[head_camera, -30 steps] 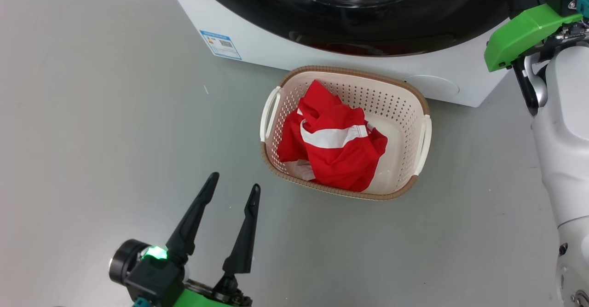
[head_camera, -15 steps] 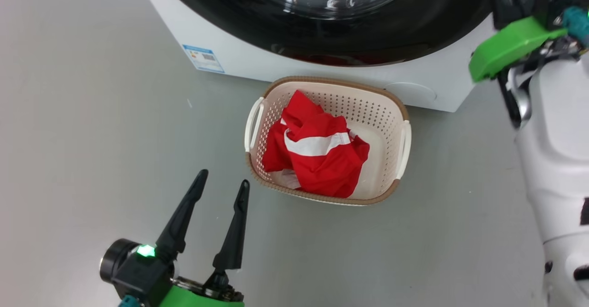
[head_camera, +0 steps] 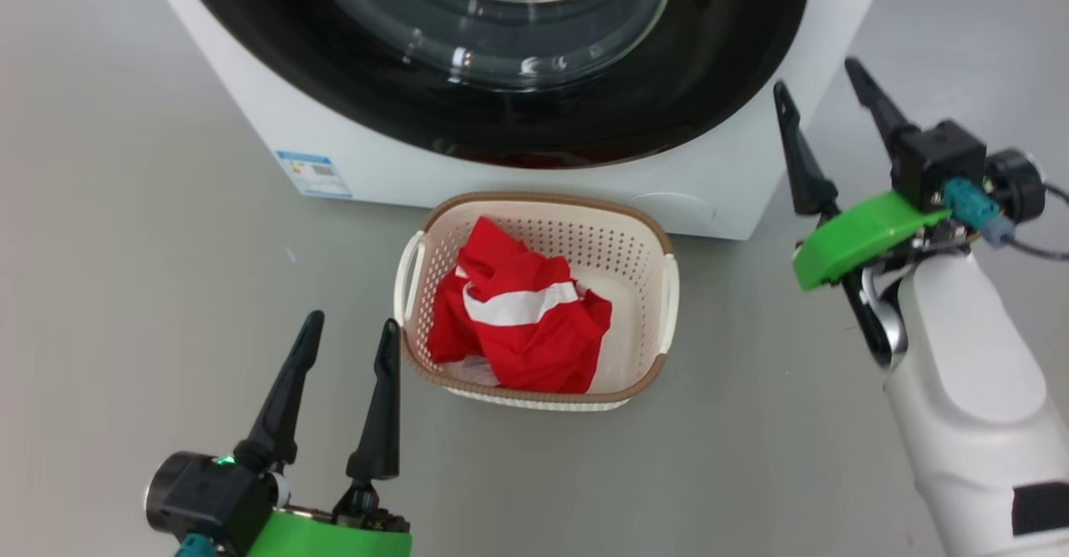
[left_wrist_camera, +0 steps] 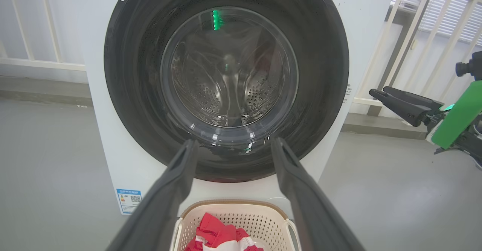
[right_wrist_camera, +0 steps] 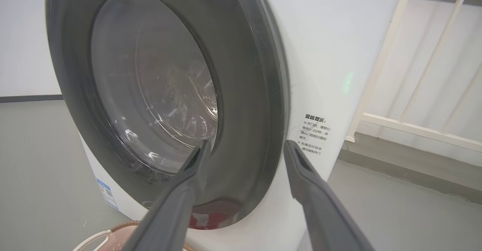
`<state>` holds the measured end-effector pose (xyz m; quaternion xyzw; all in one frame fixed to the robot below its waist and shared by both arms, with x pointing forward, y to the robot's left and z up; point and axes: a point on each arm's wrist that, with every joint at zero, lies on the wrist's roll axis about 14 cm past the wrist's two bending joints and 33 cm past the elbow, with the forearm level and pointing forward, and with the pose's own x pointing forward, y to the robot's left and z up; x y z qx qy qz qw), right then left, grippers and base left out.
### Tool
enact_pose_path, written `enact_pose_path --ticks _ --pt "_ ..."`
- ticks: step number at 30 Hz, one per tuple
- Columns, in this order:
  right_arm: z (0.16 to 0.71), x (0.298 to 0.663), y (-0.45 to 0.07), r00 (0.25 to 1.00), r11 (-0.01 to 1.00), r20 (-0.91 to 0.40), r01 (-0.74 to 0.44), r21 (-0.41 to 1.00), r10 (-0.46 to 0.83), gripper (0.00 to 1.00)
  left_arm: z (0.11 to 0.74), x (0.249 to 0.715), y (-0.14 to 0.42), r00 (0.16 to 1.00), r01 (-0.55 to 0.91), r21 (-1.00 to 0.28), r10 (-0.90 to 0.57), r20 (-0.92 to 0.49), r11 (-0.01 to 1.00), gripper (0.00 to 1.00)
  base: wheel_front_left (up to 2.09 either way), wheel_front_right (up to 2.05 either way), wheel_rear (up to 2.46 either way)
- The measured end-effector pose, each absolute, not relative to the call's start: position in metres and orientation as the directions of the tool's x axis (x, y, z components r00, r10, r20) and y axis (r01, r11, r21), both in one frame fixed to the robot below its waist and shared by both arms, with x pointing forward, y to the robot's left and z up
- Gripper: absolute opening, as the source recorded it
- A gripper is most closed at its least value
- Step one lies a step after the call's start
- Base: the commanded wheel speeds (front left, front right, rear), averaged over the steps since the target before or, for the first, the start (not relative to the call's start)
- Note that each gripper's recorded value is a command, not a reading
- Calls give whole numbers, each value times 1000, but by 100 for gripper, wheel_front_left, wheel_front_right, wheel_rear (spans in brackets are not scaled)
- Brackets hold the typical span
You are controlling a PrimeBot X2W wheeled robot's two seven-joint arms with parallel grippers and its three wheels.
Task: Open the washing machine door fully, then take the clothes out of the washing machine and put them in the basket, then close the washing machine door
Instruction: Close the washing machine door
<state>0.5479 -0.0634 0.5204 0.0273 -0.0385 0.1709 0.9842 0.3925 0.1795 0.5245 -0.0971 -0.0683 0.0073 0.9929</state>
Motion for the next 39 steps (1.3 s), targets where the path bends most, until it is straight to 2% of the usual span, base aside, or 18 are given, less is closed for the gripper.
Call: enact_pose_path --ticks 19,29,39 --pt "495 444 -143 987 982 34 -162 92 160 100 534 377 153 986 73 -213 -39 162 974 100 0 0 0" --pt "508 388 -183 996 993 81 -55 103 47 100 533 355 151 987 76 -212 -43 156 974 100 0 0 0" --pt "531 364 -194 987 994 160 -29 109 11 100 546 350 154 980 77 -192 -38 196 978 100 0 0 0"
